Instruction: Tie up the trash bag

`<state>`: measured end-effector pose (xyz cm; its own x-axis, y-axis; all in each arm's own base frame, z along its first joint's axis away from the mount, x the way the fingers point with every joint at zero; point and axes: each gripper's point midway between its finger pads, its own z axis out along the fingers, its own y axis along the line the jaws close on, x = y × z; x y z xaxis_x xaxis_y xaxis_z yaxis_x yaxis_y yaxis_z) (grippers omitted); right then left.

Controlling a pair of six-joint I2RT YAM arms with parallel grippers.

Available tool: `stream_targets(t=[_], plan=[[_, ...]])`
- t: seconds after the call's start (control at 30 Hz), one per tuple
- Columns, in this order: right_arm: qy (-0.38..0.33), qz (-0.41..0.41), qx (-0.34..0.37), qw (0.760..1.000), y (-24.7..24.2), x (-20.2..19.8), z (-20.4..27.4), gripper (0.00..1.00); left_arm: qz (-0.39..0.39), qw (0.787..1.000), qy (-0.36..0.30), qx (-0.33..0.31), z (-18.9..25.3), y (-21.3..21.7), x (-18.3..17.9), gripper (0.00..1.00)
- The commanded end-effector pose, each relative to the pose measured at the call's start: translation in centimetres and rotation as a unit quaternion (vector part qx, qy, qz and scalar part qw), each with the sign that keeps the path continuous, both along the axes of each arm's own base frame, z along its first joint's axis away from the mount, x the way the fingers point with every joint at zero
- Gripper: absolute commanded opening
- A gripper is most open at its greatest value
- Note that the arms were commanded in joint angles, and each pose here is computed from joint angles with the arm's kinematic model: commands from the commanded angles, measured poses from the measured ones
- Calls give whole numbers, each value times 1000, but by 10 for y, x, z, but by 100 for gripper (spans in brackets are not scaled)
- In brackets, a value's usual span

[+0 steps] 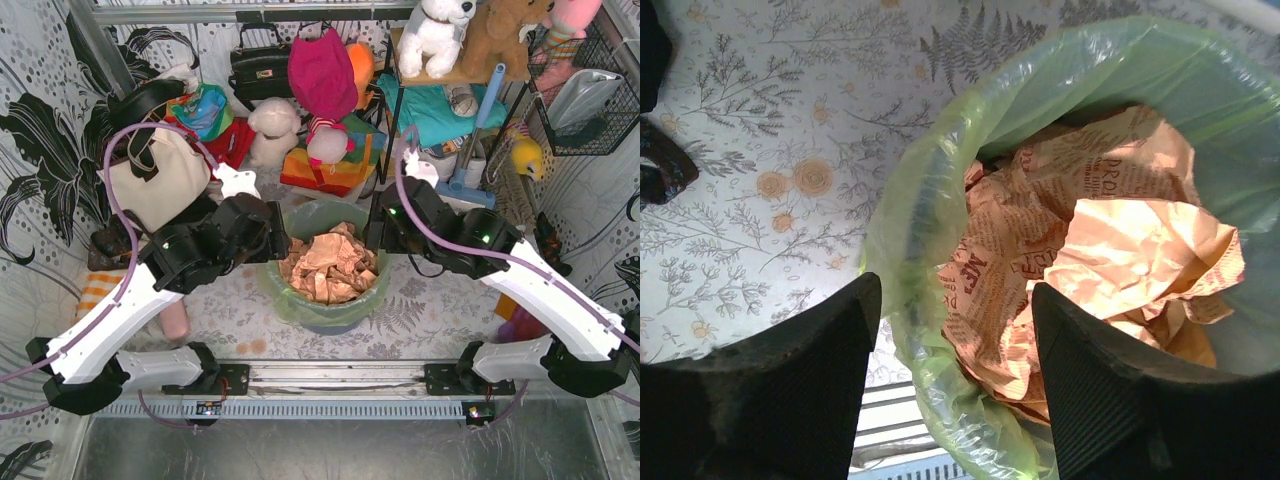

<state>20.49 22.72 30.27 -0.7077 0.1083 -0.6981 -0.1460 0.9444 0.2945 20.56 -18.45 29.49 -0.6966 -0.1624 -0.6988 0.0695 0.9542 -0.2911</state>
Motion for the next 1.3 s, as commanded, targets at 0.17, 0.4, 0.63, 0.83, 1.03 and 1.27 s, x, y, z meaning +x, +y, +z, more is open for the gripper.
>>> stream_targets(t=[0.17, 0.4, 0.63, 0.83, 1.03, 1.27], plan=[[-54, -42, 17, 998, -37, 19, 40, 61, 65, 995, -56, -43, 30, 24, 11, 72], [-28, -57, 6, 998, -68, 34, 19, 61, 121, 992, -13, -36, -8, 62, 6, 73], [-2, -71, -1, 997, -86, 36, -9, 61, 158, 985, 41, -59, -73, 80, -19, 73], [17, -87, 5, 996, -98, 34, -40, 60, 140, 977, 86, -134, -136, 57, -35, 73], [28, -91, 5, 995, -105, 29, -52, 60, 130, 967, 114, -185, -180, 38, -39, 73], [32, -90, 4, 995, -107, 24, -54, 60, 131, 961, 133, -203, -209, 30, -40, 77]])
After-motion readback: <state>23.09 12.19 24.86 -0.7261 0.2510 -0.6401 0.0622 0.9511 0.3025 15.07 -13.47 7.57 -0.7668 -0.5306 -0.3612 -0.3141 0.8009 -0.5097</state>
